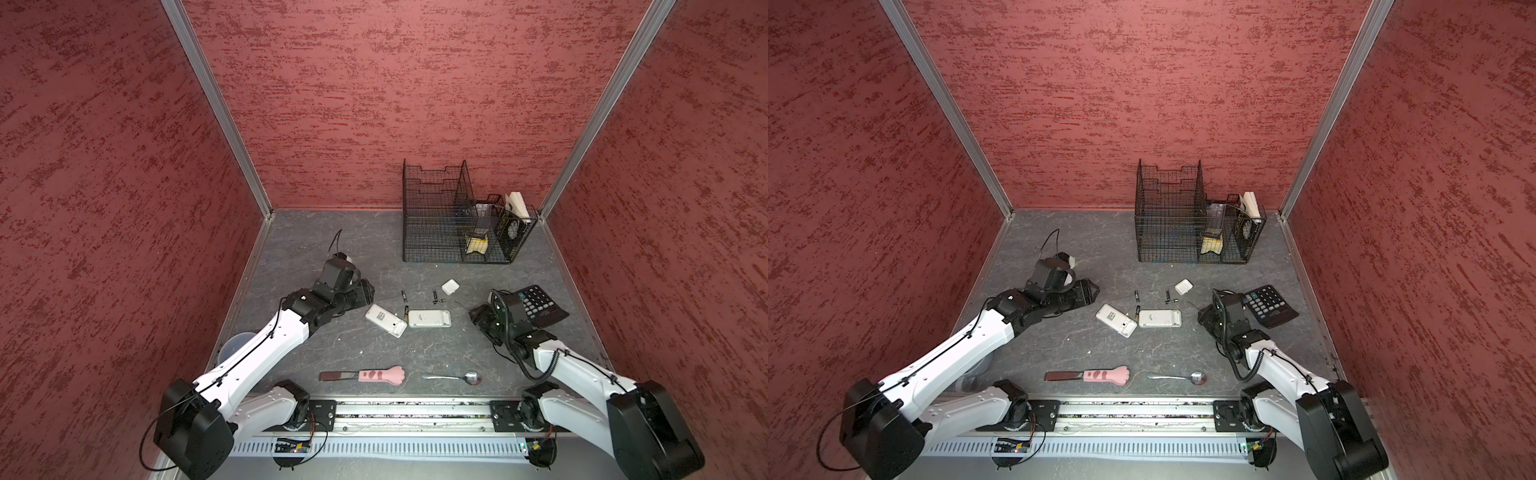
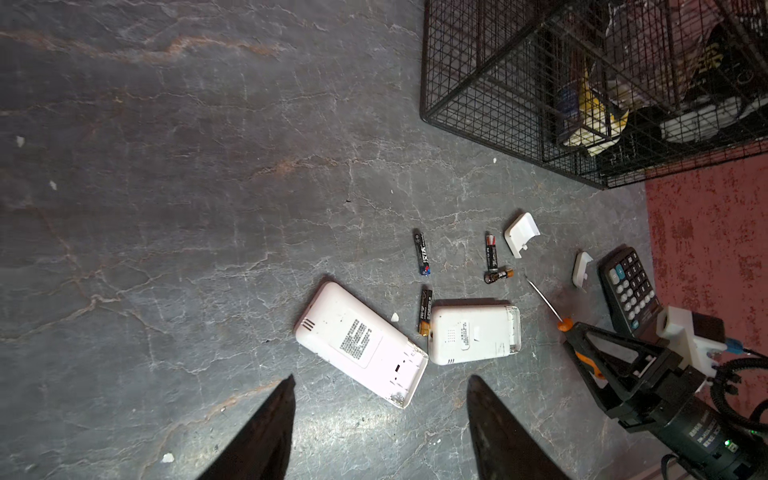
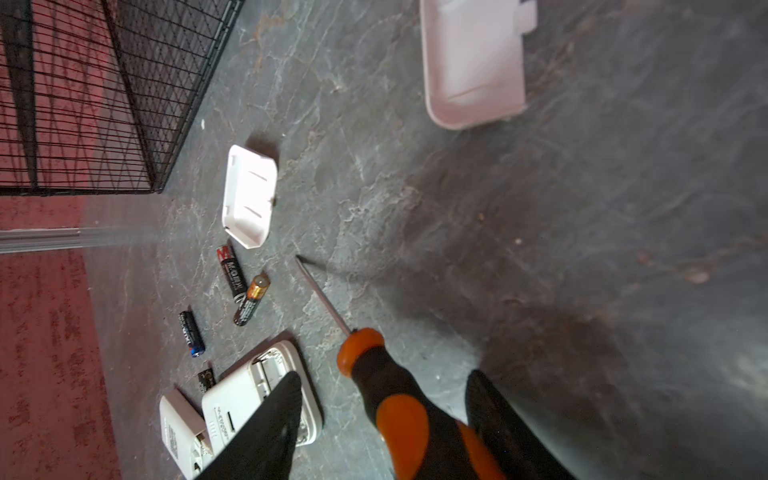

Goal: Unload the batteries from the remote control

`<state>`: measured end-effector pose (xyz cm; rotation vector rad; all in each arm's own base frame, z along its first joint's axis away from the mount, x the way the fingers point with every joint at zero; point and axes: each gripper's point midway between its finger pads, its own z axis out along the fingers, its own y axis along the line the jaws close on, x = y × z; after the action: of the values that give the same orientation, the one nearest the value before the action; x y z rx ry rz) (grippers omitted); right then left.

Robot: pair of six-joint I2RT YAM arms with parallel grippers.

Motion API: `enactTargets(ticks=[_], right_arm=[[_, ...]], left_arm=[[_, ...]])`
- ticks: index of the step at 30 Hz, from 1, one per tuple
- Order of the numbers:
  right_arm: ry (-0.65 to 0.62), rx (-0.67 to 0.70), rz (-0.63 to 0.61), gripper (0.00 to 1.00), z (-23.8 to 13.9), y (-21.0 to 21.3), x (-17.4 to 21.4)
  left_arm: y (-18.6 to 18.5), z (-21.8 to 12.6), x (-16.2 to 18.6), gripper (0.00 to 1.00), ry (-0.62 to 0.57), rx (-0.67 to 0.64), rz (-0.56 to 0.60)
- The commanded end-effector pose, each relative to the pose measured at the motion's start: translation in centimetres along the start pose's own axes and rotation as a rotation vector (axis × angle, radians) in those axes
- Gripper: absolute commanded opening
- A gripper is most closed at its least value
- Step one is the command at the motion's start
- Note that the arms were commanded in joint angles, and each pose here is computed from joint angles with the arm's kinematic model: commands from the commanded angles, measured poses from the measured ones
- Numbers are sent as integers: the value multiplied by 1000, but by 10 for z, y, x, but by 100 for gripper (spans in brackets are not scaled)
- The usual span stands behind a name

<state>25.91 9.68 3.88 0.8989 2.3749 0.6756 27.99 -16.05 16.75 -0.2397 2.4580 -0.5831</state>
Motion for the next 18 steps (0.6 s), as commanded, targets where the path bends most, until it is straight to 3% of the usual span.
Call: enactTargets(ticks=[1,5,18], right_arm=[[-12,61,20,75,-5,-6,-5],[-8,77,41,99,-9,-6,-6],[-110,140,65,99,-39,2,-31]], left_arm=[[7,-3,-5,67,-14,-11,4],[15,-5,-10,68,-25,-22,-12],[45,-6,-18,72,-41,-101,-58]])
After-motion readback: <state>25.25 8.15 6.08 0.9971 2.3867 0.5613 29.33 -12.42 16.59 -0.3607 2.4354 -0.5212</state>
